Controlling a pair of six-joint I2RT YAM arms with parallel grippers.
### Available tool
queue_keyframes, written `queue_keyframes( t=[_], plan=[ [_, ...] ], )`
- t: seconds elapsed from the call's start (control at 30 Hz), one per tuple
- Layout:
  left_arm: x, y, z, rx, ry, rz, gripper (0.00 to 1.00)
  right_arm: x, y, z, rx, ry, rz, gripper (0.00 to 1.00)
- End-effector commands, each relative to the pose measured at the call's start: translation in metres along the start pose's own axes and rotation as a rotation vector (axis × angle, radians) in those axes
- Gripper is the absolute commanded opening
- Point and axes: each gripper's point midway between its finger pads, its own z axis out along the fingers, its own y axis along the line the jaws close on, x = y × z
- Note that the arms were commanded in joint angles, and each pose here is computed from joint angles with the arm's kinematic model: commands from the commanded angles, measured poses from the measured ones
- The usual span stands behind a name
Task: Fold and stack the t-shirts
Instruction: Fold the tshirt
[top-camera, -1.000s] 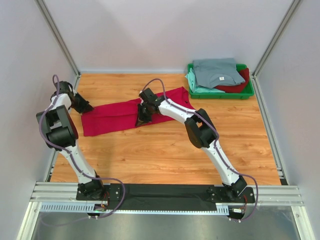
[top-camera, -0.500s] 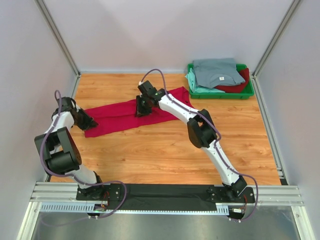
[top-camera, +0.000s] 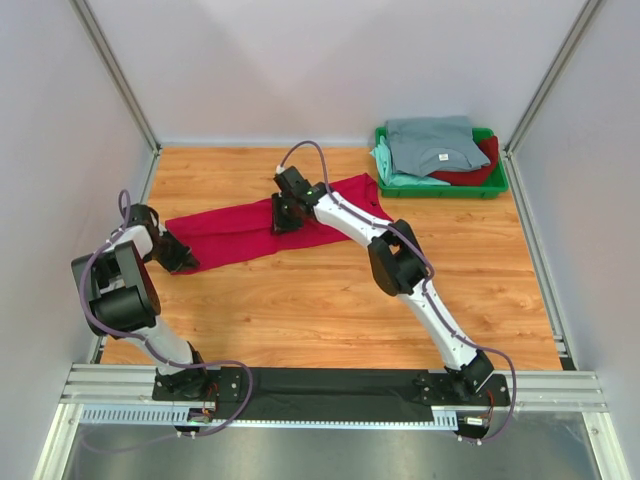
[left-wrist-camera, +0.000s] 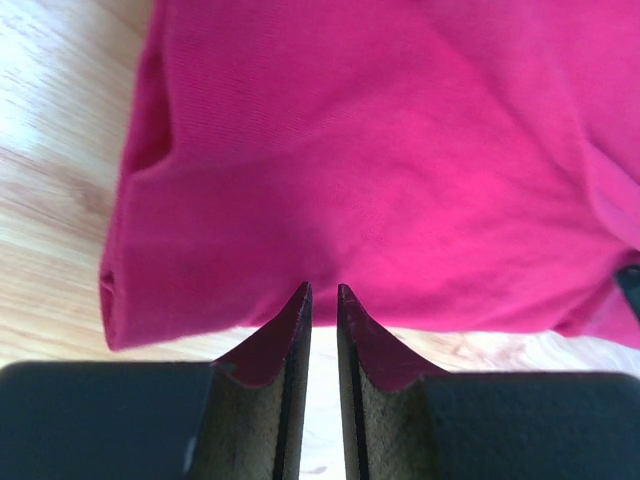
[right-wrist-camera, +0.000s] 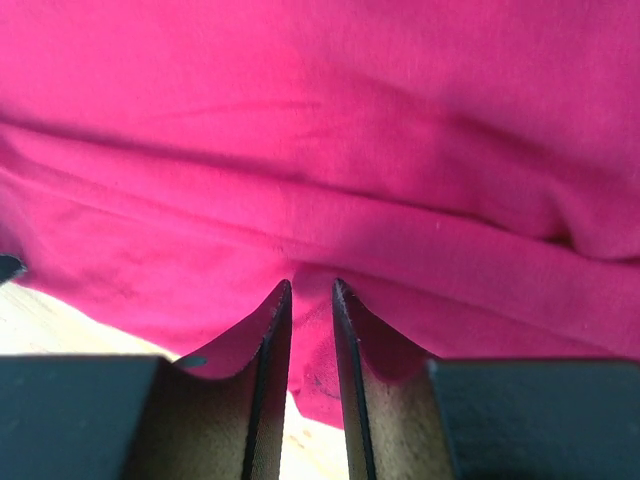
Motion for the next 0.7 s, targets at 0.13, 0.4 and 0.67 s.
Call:
queue_keyframes(
  t=[0.13, 0.4, 0.67],
  plan=[
    [0.006, 0.019, 0.006, -0.088, 0.025, 0.004, 0.22, -0.027, -0.012, 0.015, 0.014, -0.095, -0.004, 0.25],
    [0.011, 0.029, 0.0, -0.133, 0.031, 0.019, 0.21, -0.059, -0.018, 0.017, -0.022, -0.181, 0.024, 0.26],
    [0.012, 0.034, -0.002, -0.148, 0.038, 0.024, 0.2, -0.101, -0.02, 0.005, -0.1, -0.28, 0.129, 0.27]
  ],
)
